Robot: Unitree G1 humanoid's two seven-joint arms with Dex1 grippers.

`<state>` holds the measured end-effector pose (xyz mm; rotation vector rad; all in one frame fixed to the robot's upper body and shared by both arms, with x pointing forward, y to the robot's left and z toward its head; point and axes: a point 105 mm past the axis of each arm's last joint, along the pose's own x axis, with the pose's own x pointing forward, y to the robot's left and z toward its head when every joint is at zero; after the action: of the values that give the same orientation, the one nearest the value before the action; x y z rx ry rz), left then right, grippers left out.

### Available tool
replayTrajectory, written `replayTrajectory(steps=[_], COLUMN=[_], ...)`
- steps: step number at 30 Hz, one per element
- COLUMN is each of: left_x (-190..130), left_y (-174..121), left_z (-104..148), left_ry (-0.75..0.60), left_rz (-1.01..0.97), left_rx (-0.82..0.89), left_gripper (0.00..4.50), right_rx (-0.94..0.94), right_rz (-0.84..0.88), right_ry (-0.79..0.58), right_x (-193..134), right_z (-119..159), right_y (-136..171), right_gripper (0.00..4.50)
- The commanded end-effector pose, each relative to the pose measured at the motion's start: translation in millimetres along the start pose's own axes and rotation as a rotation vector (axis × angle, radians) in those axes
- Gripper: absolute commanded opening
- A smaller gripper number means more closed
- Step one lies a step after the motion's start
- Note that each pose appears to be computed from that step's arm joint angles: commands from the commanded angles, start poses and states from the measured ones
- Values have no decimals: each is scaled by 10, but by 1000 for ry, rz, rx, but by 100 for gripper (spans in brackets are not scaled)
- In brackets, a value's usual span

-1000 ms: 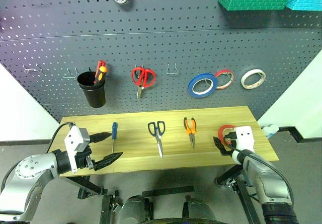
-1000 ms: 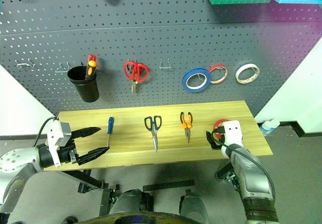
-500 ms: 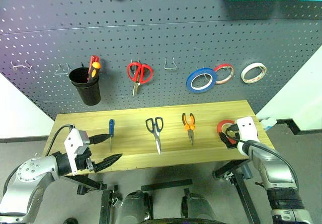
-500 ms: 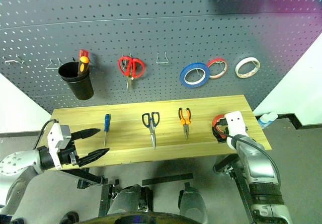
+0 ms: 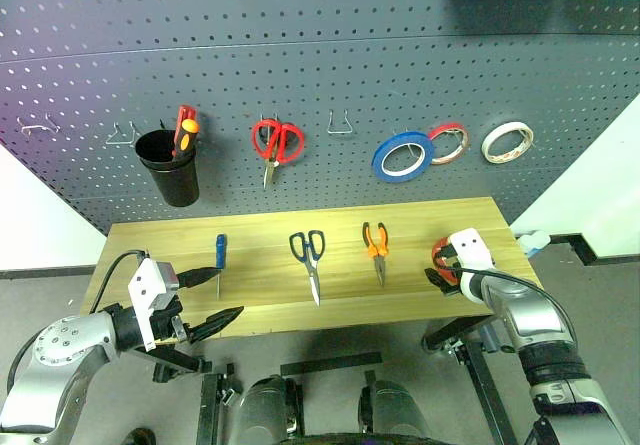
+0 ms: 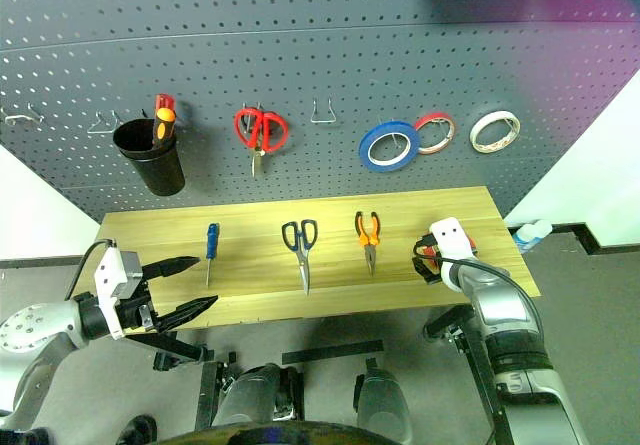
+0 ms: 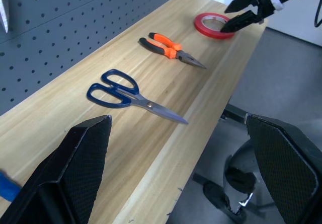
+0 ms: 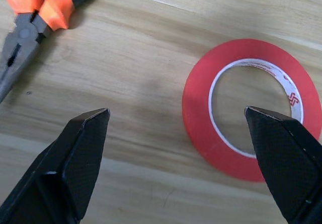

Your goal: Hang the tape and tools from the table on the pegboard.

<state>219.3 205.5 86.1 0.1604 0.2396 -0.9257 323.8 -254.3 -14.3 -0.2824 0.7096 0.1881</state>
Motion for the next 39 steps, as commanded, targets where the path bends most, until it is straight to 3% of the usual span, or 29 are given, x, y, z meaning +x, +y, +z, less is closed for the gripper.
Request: replayTrajectory(steps=[1,20,31,35,39], left_x=[3,-48,-64,-80,-72], left_y=[-15,-73,-88,-92,-114], left_z=[142,325,305,301,332], left_ry=[-30,-65,-57,-50,-51], left_rz=[7,23,20,21,21], left_rx=[31,2,5,8,14], left_gripper=[445,445,445,450,450], right_rx=[-23,6,2,8,-12], right_rz=[-30,-36,-13,-12,-7], right_ry=[-1,82,102,108,109], right_x=[13,187,268,287,306], right_z=[61,-24,-68,-54,-34], right_y=[-102,-205,-179,-175,-147], right_gripper=[450,450,450,366,217])
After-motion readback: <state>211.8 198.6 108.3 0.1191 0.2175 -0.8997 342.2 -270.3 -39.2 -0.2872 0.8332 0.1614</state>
